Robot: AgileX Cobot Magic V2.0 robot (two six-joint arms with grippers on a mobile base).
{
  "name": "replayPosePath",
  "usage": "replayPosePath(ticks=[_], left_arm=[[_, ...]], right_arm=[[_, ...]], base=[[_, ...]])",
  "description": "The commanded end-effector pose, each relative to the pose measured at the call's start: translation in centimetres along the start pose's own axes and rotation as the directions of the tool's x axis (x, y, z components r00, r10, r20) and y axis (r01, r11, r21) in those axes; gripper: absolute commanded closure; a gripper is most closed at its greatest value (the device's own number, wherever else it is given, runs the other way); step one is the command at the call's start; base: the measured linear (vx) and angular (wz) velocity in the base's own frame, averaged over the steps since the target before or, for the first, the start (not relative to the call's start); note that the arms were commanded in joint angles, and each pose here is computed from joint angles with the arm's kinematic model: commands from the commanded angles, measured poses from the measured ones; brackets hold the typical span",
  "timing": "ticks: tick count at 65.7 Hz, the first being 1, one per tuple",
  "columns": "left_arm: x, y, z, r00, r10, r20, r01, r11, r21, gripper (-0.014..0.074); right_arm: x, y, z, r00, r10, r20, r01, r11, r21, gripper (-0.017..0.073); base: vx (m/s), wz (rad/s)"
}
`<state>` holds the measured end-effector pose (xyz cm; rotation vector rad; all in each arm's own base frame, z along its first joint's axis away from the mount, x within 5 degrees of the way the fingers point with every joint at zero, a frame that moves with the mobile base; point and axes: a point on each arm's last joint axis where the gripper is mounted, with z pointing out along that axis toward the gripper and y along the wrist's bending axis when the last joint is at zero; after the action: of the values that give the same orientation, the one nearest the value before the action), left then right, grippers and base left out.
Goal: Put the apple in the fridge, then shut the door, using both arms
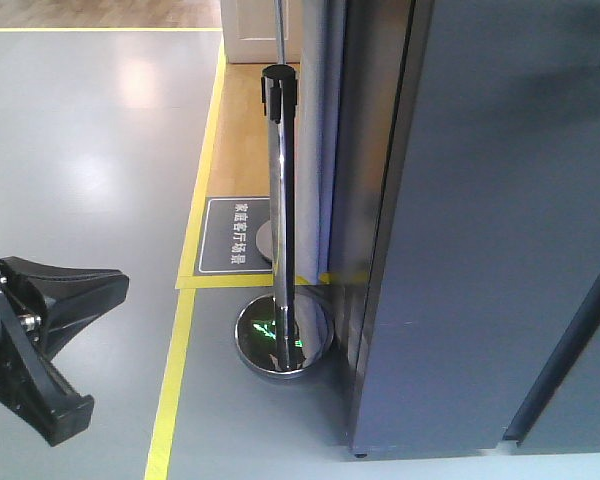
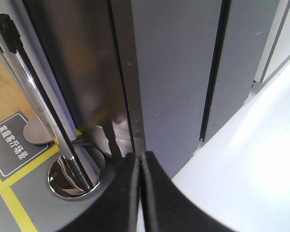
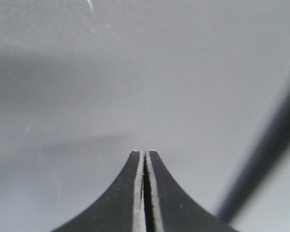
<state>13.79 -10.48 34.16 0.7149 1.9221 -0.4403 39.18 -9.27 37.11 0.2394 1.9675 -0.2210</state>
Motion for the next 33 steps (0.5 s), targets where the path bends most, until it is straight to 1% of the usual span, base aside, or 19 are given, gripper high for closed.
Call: replayPosePath(ticks=[1,6,10,13,15,21,23,28,33], left_arm=[[-1.4,0.1,-0.7,0.995,-0.013,0.101,0.015,1.0,-0.015,0.0599],[-1.4,0.1,-0.7,0.995,-0.013,0.101,0.015,1.0,-0.015,0.0599],[-1.4,0.1,-0.7,0.995,-0.013,0.101,0.015,1.0,-0.015,0.0599],[-1.4,0.1,-0.7,0.995,-0.013,0.101,0.015,1.0,-0.015,0.0599],[-1.4,0.1,-0.7,0.995,-0.013,0.101,0.015,1.0,-0.015,0.0599],[-1.4,0.1,-0.7,0.995,-0.013,0.101,0.015,1.0,-0.015,0.0599],[-1.4,0.1,-0.7,0.995,-0.013,0.101,0.015,1.0,-0.015,0.0599],[-1.4,0.1,-0.7,0.995,-0.013,0.101,0.015,1.0,-0.015,0.0599],[-1.4,0.1,-0.7,0.995,-0.013,0.101,0.015,1.0,-0.015,0.0599]], right_arm=[[-3.2,-0.4,-4.1,0.995,-0.009,0.102,0.008,1.0,0.01,0.0561],[-3.5,-0.6,-5.7,0.997,-0.029,0.078,0.028,0.999,0.02,0.0561],[-3.7,-0.4,-6.9,0.997,-0.049,0.066,0.048,0.999,0.012,0.0561],[-3.9,-0.1,-7.8,0.995,-0.077,0.06,0.077,0.997,0.004,0.0561],[-3.9,0.1,-8.4,0.993,-0.108,0.049,0.108,0.994,-0.003,0.0561],[-4.1,1.4,-10.2,0.986,-0.164,0.033,0.165,0.985,-0.046,0.0561],[-4.0,1.7,-10.7,0.986,-0.164,0.025,0.166,0.984,-0.061,0.0561],[-3.5,2.7,-12.0,0.989,-0.142,0.035,0.145,0.983,-0.111,0.0561],[-1.7,3.5,-12.9,0.992,-0.12,0.046,0.126,0.979,-0.161,0.0561]], base=[[0.0,0.0],[0.0,0.0],[0.0,0.0],[0.0,0.0],[0.0,0.0],[0.0,0.0],[0.0,0.0],[0.0,0.0],[0.0,0.0]])
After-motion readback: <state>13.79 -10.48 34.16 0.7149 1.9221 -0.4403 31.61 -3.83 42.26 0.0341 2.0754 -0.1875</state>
